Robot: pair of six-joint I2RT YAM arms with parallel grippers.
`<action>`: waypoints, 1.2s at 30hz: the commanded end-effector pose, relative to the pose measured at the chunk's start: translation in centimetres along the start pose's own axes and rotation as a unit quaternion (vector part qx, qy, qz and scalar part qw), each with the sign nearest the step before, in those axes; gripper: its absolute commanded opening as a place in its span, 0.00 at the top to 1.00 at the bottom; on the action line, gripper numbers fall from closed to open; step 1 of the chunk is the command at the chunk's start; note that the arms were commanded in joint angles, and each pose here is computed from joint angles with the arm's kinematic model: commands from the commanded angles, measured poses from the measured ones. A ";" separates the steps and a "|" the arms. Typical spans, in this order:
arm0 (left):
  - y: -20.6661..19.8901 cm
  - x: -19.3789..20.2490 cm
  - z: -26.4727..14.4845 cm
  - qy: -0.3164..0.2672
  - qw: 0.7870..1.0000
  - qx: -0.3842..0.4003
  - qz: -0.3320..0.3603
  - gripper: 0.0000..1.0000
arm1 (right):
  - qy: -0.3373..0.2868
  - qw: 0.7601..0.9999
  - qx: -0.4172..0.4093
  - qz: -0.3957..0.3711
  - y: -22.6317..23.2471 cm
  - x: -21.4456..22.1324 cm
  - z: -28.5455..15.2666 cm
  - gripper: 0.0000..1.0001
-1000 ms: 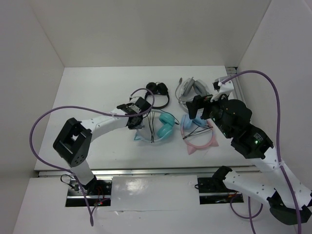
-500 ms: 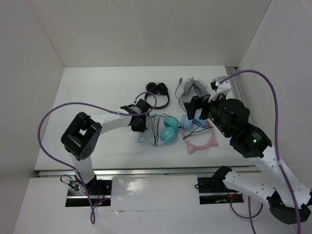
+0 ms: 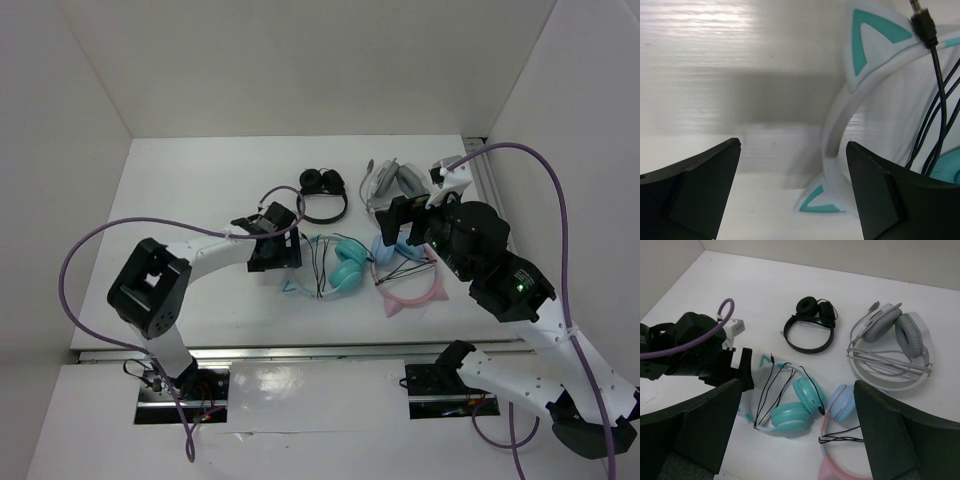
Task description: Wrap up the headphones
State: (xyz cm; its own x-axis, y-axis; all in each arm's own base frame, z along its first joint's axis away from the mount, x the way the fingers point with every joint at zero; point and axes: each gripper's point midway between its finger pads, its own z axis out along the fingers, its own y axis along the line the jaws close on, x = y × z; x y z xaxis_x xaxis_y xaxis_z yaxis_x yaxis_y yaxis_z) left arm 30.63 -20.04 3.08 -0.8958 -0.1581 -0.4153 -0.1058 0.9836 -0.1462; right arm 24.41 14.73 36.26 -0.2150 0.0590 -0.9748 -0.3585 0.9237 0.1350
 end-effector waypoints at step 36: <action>13.4 2.7 -32.8 -0.352 0.917 0.181 -0.054 0.00 | 0.036 0.994 0.094 0.047 -6.3 3.1 -10.8 0.00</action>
State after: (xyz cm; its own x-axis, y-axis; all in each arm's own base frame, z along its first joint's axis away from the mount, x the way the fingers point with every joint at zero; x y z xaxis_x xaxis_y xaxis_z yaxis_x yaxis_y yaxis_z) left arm 12.96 -4.87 28.72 -0.3879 -0.3614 -0.8479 0.1028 0.8972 -0.4294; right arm 16.56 5.53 34.97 -0.2866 0.1418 -0.9475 -0.1758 0.9644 0.1975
